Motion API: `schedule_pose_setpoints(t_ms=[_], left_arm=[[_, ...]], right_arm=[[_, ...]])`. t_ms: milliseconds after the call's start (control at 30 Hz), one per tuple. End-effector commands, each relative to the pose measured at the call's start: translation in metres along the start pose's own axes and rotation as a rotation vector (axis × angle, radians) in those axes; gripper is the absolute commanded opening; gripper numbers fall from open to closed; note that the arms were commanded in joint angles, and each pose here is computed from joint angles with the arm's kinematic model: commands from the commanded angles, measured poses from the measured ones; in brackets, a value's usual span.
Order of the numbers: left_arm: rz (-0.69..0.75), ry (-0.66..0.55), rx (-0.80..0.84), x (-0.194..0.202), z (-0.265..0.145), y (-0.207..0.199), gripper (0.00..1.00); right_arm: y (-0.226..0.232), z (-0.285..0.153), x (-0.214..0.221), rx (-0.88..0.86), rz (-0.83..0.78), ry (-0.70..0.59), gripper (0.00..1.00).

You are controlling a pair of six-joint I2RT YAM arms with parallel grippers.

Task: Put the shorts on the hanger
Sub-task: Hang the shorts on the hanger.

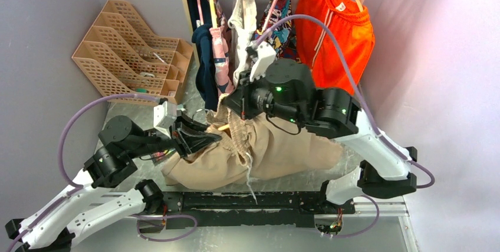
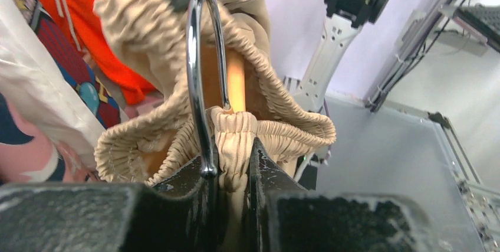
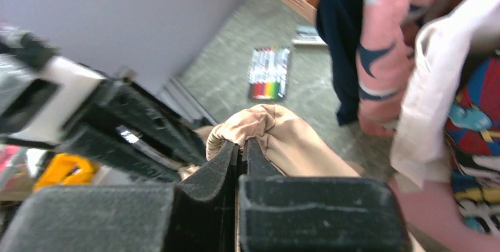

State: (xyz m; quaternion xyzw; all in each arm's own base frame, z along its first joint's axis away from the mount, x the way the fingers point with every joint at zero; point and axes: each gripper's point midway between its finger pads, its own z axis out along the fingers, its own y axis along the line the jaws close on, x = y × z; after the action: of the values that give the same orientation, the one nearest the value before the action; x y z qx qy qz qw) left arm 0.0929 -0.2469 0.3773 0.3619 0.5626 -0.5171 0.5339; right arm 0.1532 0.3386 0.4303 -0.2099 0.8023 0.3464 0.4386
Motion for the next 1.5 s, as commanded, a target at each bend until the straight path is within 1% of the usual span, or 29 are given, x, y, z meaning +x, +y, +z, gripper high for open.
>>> schedule_pose_setpoints(t_ms=[0, 67, 133, 233, 267, 333, 367, 433, 533, 700, 867, 1000, 1067, 1233, 1333, 1433, 1467], left_arm=[[0.045, -0.222, -0.007, -0.051, -0.004, -0.005, 0.07], [0.026, -0.240, -0.038, -0.046, -0.007, 0.000, 0.07], [0.015, -0.259, -0.054, -0.043, -0.011, 0.002, 0.07], [0.007, -0.288, -0.063, -0.046, -0.016, 0.002, 0.07], [0.007, -0.294, -0.061, -0.048, -0.017, 0.001, 0.07], [0.010, -0.301, -0.056, -0.050, -0.017, 0.000, 0.07], [0.012, -0.306, -0.053, -0.052, -0.017, -0.001, 0.07], [0.015, -0.312, -0.049, -0.054, -0.017, -0.001, 0.07], [0.009, -0.307, -0.068, -0.051, -0.019, 0.002, 0.07], [-0.005, -0.309, -0.139, -0.047, -0.028, 0.011, 0.07], [-0.026, -0.330, -0.234, -0.046, -0.036, 0.026, 0.07], [-0.029, -0.317, -0.236, -0.042, -0.032, 0.028, 0.07], [-0.069, -0.308, -0.232, -0.041, -0.029, 0.028, 0.07], [-0.100, -0.317, -0.265, -0.049, -0.030, 0.032, 0.07], [-0.115, -0.287, -0.276, -0.047, -0.026, 0.034, 0.07], [-0.122, -0.259, -0.260, -0.044, -0.022, 0.032, 0.07], [-0.122, -0.256, -0.253, -0.044, -0.021, 0.031, 0.07]], right_arm=[[0.049, -0.020, -0.038, -0.265, 0.023, -0.131, 0.00], [0.050, -0.014, -0.019, -0.287, 0.022, -0.085, 0.00], [0.043, -0.008, -0.002, -0.274, 0.030, -0.050, 0.00], [0.041, 0.002, 0.022, -0.277, 0.033, 0.014, 0.00], [0.043, 0.003, 0.025, -0.291, 0.031, 0.030, 0.08], [0.051, 0.001, 0.028, -0.334, 0.016, 0.053, 0.28], [0.053, -0.002, 0.026, -0.343, 0.012, 0.052, 0.36], [0.051, -0.009, 0.018, -0.336, 0.005, 0.033, 0.46], [0.043, -0.023, 0.009, -0.311, -0.008, -0.005, 0.53], [0.015, -0.045, 0.010, -0.234, -0.013, -0.064, 0.55], [-0.006, -0.050, 0.021, -0.183, -0.005, -0.095, 0.54], [-0.016, -0.043, 0.023, -0.133, -0.017, -0.105, 0.54], [-0.018, -0.038, 0.025, -0.117, -0.023, -0.100, 0.54], [-0.019, -0.018, 0.035, -0.092, -0.037, -0.074, 0.54], [-0.023, -0.009, 0.033, -0.056, -0.041, -0.080, 0.53], [-0.033, -0.003, 0.031, 0.015, -0.047, -0.092, 0.51], [-0.035, -0.001, 0.029, 0.028, -0.050, -0.096, 0.48]])
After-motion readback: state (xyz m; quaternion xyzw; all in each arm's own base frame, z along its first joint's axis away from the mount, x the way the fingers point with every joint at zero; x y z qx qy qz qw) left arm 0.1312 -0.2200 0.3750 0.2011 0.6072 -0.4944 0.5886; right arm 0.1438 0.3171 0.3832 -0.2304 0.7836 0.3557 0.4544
